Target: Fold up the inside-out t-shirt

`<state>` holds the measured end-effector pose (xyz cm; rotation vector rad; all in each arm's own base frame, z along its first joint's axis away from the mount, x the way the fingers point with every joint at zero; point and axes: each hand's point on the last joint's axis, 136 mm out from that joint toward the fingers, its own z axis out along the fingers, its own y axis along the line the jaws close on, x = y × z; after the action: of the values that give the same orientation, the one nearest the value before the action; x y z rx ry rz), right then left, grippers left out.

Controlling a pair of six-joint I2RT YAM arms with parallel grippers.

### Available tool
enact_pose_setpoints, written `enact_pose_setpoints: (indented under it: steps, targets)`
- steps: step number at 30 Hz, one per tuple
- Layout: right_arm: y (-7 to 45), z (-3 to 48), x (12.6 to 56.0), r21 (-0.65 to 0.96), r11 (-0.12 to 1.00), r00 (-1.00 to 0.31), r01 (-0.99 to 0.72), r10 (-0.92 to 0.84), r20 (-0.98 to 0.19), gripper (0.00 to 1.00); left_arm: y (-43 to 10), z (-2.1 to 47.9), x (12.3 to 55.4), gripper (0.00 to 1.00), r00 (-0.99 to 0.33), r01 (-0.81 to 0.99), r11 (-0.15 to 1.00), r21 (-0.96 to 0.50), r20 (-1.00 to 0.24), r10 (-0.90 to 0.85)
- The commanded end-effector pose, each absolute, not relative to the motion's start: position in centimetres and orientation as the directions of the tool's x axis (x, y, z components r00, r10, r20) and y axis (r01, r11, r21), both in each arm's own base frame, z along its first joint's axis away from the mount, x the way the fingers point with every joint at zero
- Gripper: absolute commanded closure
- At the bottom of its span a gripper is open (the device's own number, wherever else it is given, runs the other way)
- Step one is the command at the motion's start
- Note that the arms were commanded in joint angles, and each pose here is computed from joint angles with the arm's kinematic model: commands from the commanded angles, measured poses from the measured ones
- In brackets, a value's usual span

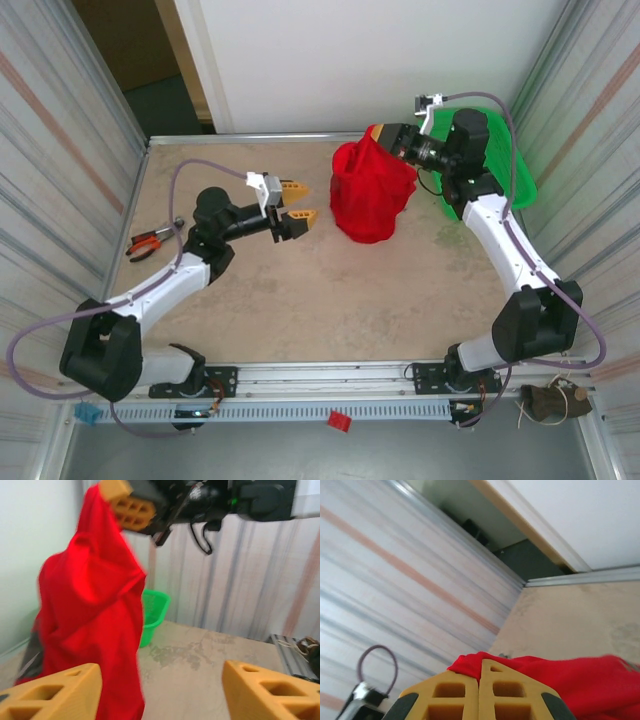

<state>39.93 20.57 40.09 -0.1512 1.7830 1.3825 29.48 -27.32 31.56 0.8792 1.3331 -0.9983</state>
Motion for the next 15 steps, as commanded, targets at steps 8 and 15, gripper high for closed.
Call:
enact_pose_setpoints:
  steps: [8,15]
  targets:
    - [22.4,44.8,34.2,0.598,0.131,-0.582,-0.79,0.146,-0.8,1.0,-22.7,35.6,37.9,0.2,-0.147,0.715,0.665,-0.214,-0.977,-0.156]
    - [22.4,45.1,35.4,0.599,0.146,-0.574,-0.788,0.18,-0.799,1.0,-29.4,34.0,35.7,0.22,-0.219,0.831,0.496,-0.25,-0.968,-0.121]
